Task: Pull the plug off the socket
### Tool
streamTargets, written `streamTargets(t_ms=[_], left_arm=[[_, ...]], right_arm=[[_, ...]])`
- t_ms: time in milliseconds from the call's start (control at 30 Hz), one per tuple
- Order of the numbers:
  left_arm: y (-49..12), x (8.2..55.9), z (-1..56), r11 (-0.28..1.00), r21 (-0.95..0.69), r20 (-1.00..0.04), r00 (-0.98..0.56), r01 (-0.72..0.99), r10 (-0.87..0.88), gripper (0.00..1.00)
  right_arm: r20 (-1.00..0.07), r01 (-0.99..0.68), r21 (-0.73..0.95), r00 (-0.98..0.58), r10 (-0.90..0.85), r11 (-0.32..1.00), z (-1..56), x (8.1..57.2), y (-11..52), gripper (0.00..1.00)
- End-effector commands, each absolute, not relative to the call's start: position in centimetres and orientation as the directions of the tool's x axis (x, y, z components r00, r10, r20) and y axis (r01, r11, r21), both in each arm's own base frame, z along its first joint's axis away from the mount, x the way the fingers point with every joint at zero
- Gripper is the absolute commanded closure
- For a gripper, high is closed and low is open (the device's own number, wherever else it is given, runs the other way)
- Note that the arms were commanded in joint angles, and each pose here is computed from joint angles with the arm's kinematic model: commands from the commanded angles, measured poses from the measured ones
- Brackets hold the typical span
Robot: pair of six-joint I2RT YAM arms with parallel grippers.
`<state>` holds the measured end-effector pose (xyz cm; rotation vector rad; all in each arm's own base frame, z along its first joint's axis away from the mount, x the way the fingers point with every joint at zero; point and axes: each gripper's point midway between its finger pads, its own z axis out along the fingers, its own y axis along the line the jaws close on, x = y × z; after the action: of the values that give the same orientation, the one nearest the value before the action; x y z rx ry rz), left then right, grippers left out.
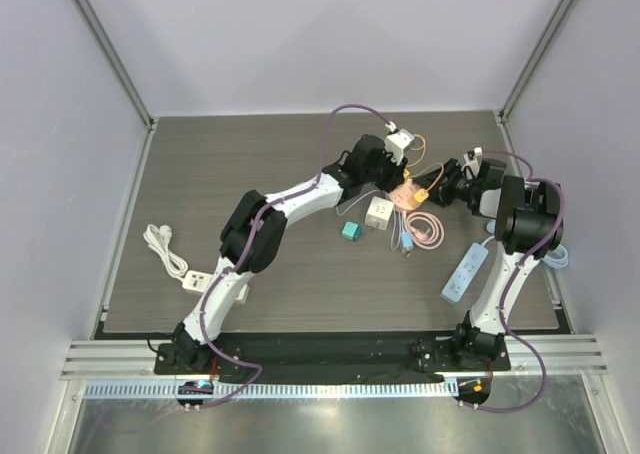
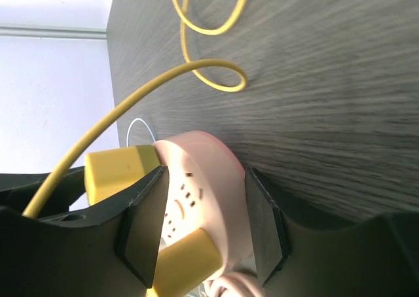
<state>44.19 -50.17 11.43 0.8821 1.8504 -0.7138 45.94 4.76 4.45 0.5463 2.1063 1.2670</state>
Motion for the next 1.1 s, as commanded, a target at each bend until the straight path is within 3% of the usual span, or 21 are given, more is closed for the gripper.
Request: streamTargets(t_ms=[0,133,300,567,600,633,733,767,867,1067], left_arm=[[-52.0,45.1,17.7,0.54,-0.104,-0.967,-0.212,0.835,0.14,1.0],[-52.4,45.3,17.8,0.539,-0.11,-0.969,-0.211,0.835,0.13,1.0],[-52.4,45.3,16.0,0.544,-0.123,-0.96,-0.239,0.83,0.148,1.0],[-51.5,44.9,13.5,0.571,-0.142,-0.935,-0.299,0.809,0.192,1.0],[-51.4,45.0,13.4,0.58,-0.142,-0.93,-0.308,0.802,0.199,0.98],[-50.9,44.7,12.6,0.597,-0.156,-0.913,-0.346,0.787,0.218,0.81],[-50.6,44.5,12.2,0.612,-0.167,-0.894,-0.381,0.773,0.237,0.53],[-50.5,44.6,12.2,0.616,-0.166,-0.893,-0.383,0.77,0.238,0.49],[-50.3,44.7,11.6,0.63,-0.166,-0.885,-0.396,0.759,0.244,0.42],[-50.7,45.3,11.3,0.643,-0.17,-0.881,-0.408,0.746,0.24,0.4]], right_arm=[[-0.283,0.012,0.9,-0.747,0.602,0.436,4.8,46.1,5.0,0.45],[-0.282,0.029,0.892,-0.744,0.605,0.451,4.6,46.1,4.8,0.47],[-0.363,0.051,0.807,-0.743,0.563,0.588,4.4,45.6,3.5,0.46],[-0.391,0.059,0.759,-0.755,0.526,0.649,4.5,45.0,3.0,0.46],[-0.39,0.059,0.759,-0.757,0.525,0.649,4.5,45.0,3.1,0.46],[-0.392,0.057,0.756,-0.758,0.521,0.652,4.4,45.0,3.1,0.46],[-0.391,0.055,0.754,-0.764,0.513,0.655,4.2,44.9,3.4,0.46],[-0.389,0.054,0.754,-0.766,0.511,0.655,4.2,44.9,3.5,0.46],[-0.398,0.04,0.752,-0.769,0.5,0.658,4.4,45.0,3.8,0.46],[-0.395,0.037,0.749,-0.776,0.492,0.661,4.2,45.0,4.0,0.47]])
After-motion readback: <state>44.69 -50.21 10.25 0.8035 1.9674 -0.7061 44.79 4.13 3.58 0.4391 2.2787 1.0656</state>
